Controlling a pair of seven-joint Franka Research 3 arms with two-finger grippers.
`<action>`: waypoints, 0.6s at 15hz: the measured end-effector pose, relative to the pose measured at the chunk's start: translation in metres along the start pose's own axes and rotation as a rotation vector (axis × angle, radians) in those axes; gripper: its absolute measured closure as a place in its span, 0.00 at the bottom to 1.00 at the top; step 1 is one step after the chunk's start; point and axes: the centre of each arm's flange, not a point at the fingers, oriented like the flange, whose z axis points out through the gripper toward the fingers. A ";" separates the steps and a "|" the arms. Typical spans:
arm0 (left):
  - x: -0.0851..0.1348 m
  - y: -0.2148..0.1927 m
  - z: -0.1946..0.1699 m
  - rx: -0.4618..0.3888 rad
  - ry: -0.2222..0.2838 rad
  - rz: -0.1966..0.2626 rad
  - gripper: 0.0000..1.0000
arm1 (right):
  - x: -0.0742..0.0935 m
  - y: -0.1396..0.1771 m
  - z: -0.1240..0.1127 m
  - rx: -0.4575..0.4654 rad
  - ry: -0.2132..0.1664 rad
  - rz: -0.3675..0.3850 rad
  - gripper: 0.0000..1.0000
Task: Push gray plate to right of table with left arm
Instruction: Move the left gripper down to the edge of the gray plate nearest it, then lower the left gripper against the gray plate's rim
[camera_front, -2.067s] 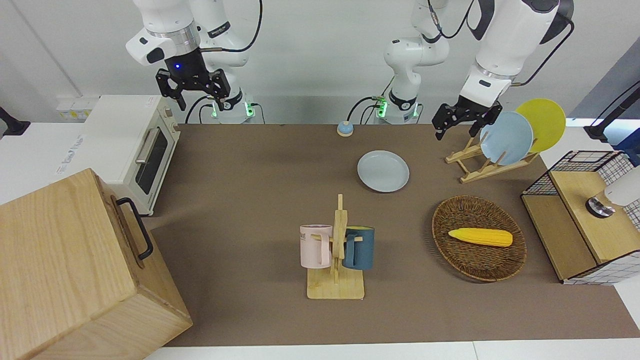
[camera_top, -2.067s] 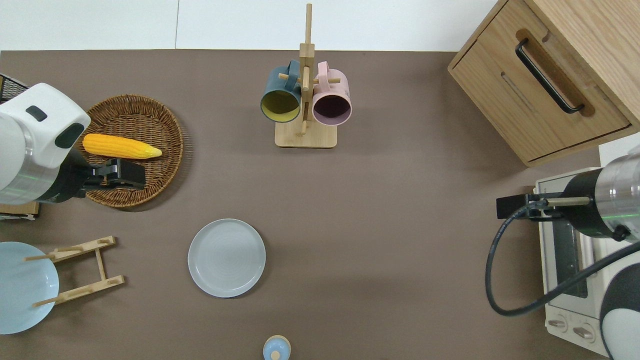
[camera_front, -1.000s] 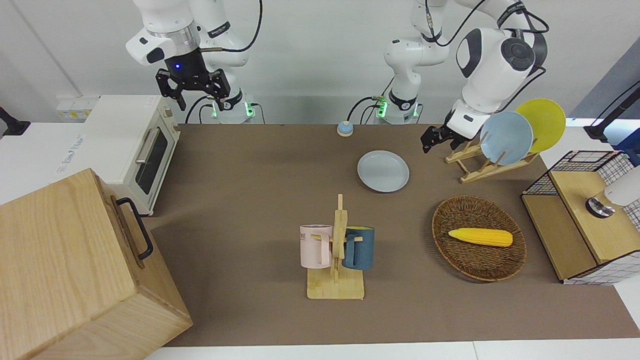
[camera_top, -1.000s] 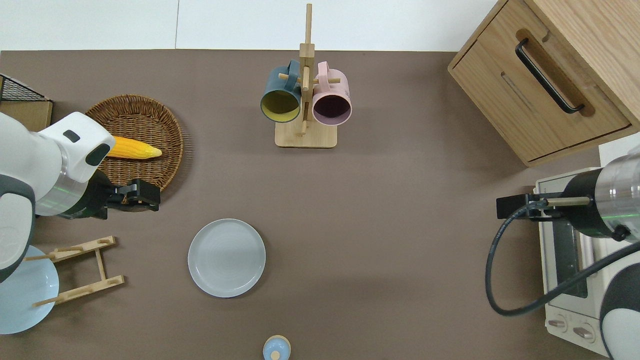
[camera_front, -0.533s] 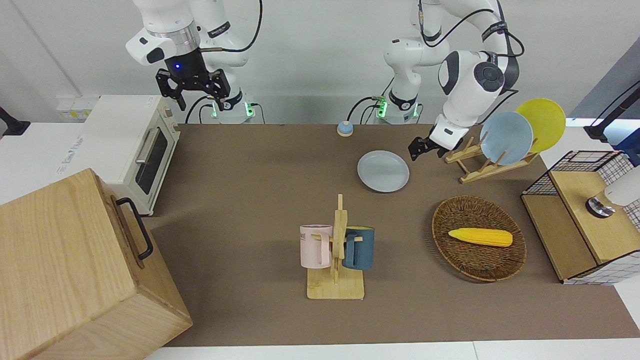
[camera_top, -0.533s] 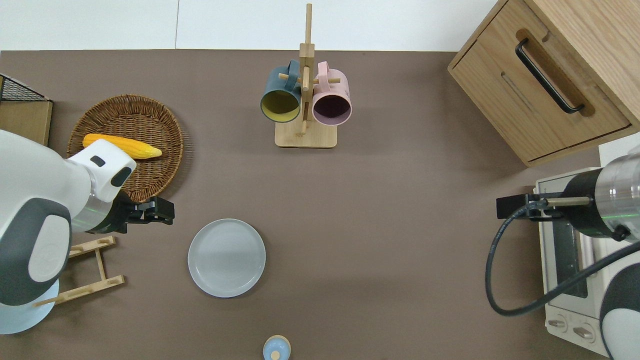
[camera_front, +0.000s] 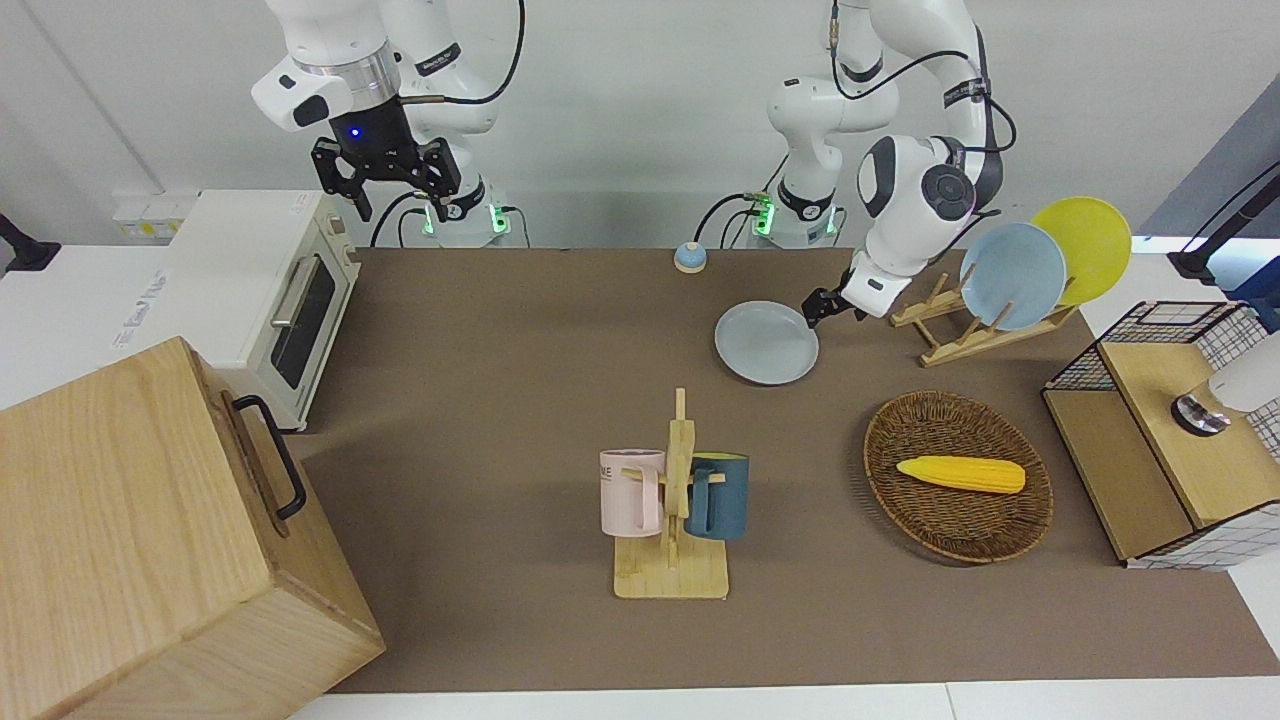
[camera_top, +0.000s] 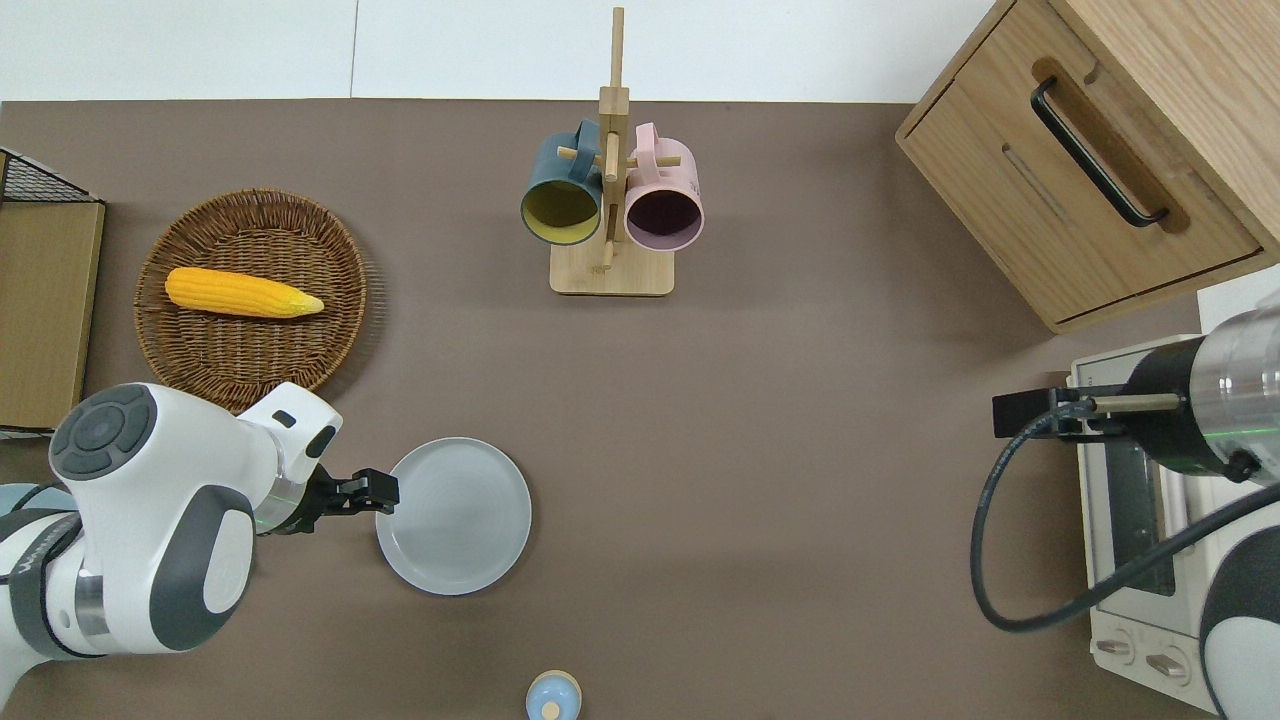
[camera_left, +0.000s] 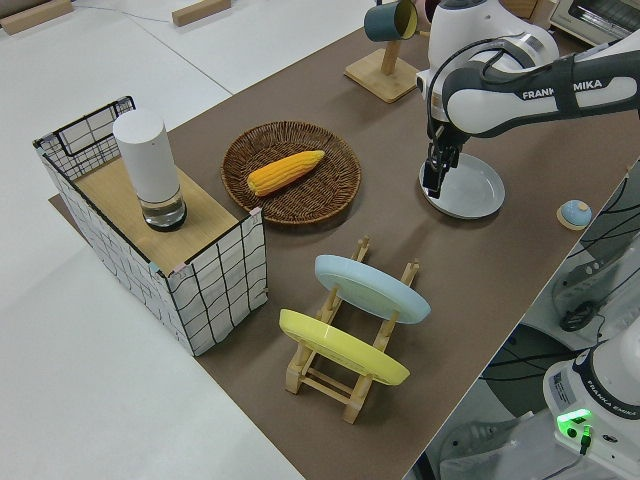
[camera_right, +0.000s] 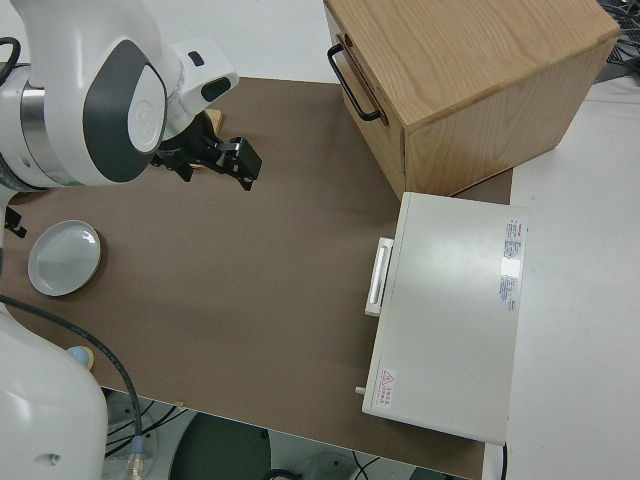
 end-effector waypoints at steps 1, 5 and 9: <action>-0.003 -0.002 0.008 -0.003 -0.008 -0.006 0.02 | 0.000 0.000 0.000 0.000 0.000 0.000 0.00; -0.020 -0.010 0.058 -0.021 -0.029 -0.036 0.03 | 0.000 0.000 0.000 0.000 0.000 0.000 0.00; -0.030 0.004 0.062 -0.025 -0.014 -0.012 0.08 | 0.000 0.000 0.000 0.000 0.000 0.000 0.00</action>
